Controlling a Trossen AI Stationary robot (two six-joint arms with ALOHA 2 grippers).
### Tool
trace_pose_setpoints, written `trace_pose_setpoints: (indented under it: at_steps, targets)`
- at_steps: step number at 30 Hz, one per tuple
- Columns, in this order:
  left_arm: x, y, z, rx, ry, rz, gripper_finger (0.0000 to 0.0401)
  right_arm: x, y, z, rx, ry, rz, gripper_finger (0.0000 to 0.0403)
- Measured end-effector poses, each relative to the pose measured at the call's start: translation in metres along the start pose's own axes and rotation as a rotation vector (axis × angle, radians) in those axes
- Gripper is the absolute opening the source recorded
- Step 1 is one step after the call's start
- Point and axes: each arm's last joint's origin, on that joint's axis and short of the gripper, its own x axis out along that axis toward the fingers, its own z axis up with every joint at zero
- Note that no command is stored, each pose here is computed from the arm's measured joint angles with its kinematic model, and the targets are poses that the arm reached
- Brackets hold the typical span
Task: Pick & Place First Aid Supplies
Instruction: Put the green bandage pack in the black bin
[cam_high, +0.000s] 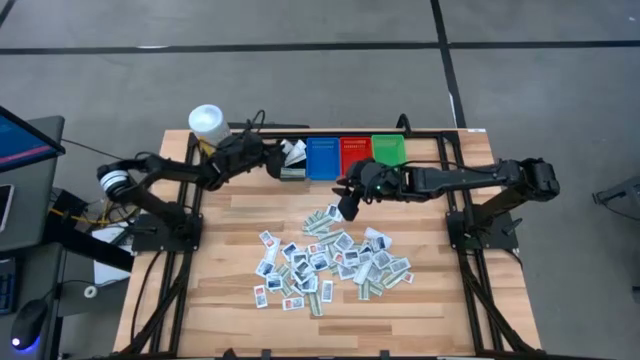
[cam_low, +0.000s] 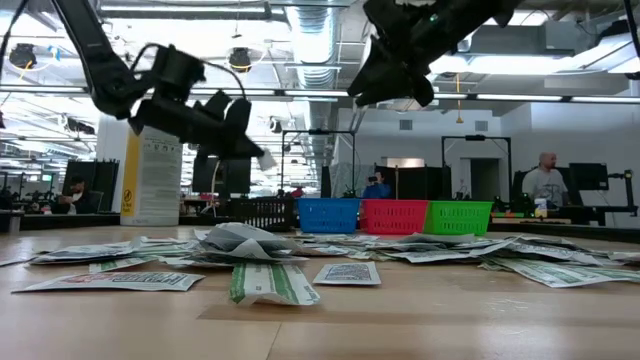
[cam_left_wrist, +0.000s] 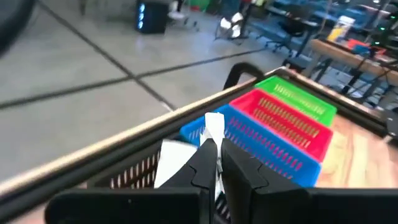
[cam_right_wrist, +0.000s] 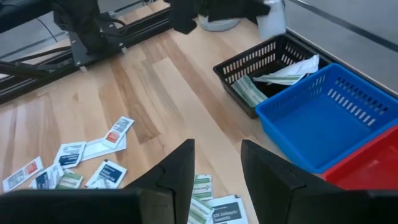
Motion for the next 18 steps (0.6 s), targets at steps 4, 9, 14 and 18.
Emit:
trace_pose_setpoints:
  at_steps: [4, 9, 14, 18]
  targets:
    - [0.003, 0.0, -0.006, -0.015, 0.024, 0.0, 0.0021, 0.0, 0.0, 0.0, -0.001, 0.003, -0.001, 0.0126]
    - [0.003, -0.004, -0.006, 0.039, 0.024, -0.02, 0.0027, 0.0, 0.0, -0.001, -0.002, 0.006, -0.001, 0.0126]
    - [0.003, -0.011, -0.008, 0.119, 0.029, -0.044, 0.0055, 0.0, 0.0, -0.001, 0.014, 0.006, 0.0, 0.0126]
    - [0.002, -0.02, -0.011, 0.218, 0.037, -0.081, 0.0085, 0.0, 0.0, -0.001, 0.015, 0.006, 0.001, 0.0126]
